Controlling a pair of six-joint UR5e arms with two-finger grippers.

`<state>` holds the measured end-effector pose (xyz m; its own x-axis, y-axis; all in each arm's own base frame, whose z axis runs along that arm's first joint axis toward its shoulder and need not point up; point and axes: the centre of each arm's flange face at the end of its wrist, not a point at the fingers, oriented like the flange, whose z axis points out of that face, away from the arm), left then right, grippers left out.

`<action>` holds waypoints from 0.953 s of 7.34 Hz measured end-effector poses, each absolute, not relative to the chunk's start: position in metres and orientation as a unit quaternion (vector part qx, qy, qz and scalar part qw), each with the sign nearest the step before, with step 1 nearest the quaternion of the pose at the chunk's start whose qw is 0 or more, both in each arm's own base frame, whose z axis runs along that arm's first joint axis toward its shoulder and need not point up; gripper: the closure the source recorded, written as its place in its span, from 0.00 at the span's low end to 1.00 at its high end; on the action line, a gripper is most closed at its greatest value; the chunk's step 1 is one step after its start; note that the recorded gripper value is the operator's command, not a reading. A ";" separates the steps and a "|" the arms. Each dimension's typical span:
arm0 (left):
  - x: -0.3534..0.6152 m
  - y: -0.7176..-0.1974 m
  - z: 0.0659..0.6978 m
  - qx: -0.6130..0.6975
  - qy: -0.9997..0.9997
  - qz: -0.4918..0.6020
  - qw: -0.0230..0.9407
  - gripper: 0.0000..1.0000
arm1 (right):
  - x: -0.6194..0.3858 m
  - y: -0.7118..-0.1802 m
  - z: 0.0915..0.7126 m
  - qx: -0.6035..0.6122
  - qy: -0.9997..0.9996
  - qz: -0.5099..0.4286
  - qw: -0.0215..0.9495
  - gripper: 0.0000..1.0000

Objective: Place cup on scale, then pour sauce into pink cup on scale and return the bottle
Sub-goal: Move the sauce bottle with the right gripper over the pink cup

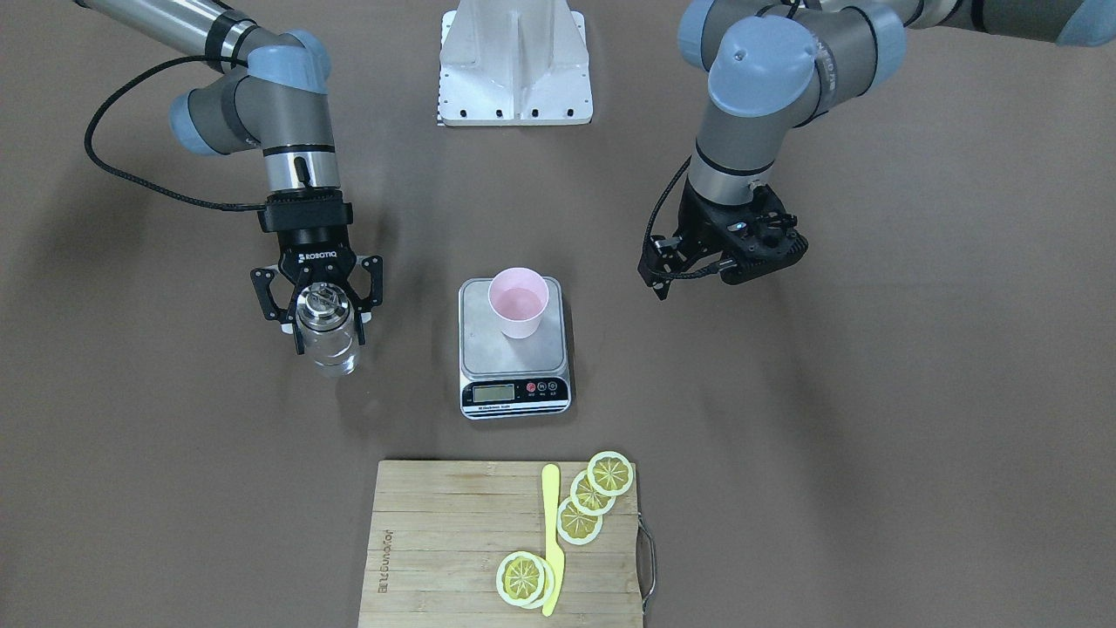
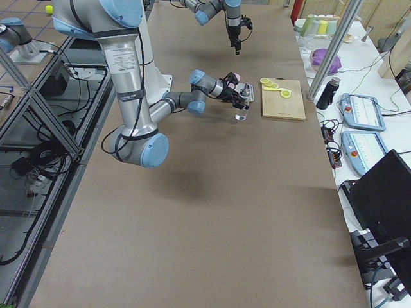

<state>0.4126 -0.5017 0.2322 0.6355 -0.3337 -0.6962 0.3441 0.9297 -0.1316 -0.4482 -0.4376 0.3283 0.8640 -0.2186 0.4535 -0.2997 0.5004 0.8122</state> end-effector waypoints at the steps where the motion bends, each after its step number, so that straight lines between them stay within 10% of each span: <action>1: 0.411 -0.503 0.231 0.009 0.386 -0.187 0.903 0.02 | -0.446 -0.436 0.317 0.518 -0.195 -0.013 0.833 1.00; 7: 0.393 -0.512 0.251 0.018 0.376 -0.178 0.909 0.02 | -0.523 -0.387 0.263 0.545 0.113 -0.175 0.812 1.00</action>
